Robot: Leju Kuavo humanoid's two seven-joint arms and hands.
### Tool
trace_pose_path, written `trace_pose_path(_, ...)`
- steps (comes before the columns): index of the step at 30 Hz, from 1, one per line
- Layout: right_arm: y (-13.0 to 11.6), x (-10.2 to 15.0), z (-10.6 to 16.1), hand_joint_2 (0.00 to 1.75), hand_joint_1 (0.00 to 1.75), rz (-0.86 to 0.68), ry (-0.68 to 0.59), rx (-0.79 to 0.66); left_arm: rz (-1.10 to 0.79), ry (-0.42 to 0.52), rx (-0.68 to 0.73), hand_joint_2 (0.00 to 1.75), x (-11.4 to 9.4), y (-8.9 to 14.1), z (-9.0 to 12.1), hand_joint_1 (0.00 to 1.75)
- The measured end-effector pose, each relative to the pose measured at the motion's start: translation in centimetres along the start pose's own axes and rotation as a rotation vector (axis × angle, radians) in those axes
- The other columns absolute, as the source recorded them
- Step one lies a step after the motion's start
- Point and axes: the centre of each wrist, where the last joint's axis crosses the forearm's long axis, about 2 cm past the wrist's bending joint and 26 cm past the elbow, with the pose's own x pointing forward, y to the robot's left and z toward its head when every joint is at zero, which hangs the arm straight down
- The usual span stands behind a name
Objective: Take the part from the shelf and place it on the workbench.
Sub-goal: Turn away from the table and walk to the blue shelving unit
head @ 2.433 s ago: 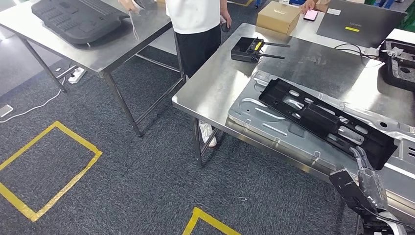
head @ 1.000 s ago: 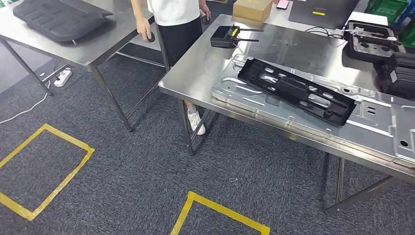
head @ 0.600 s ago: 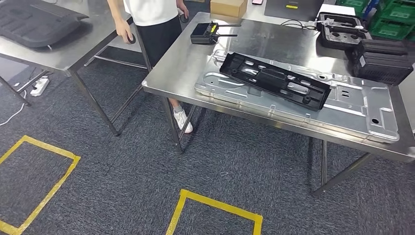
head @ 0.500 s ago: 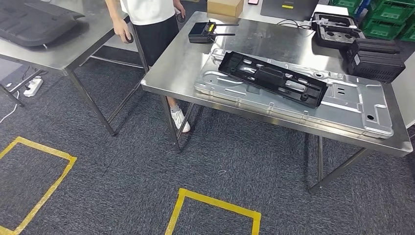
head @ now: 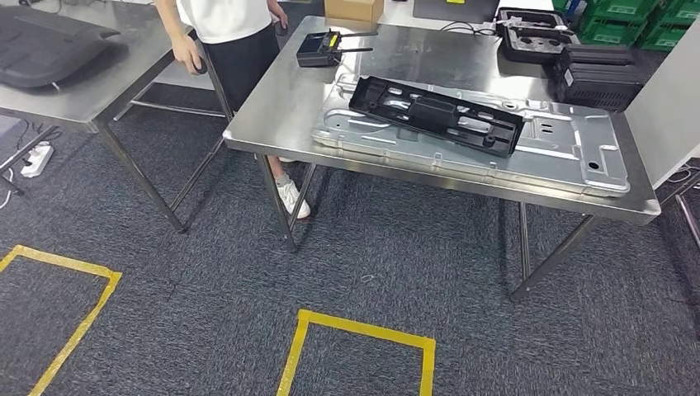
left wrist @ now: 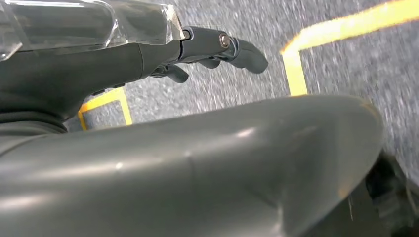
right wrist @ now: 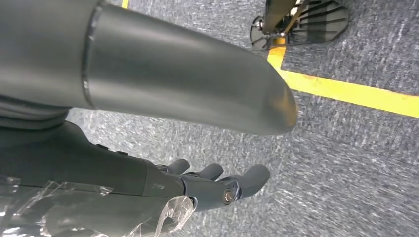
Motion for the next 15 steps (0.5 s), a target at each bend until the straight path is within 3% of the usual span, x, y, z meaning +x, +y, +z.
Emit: trace_pose_path(15, 0.86, -0.29, 0.20, 0.00, 0.00, 0.024, 0.018, 0.014, 0.000, 0.009, 0.000, 0.00, 0.31, 0.05, -0.03, 0.00)
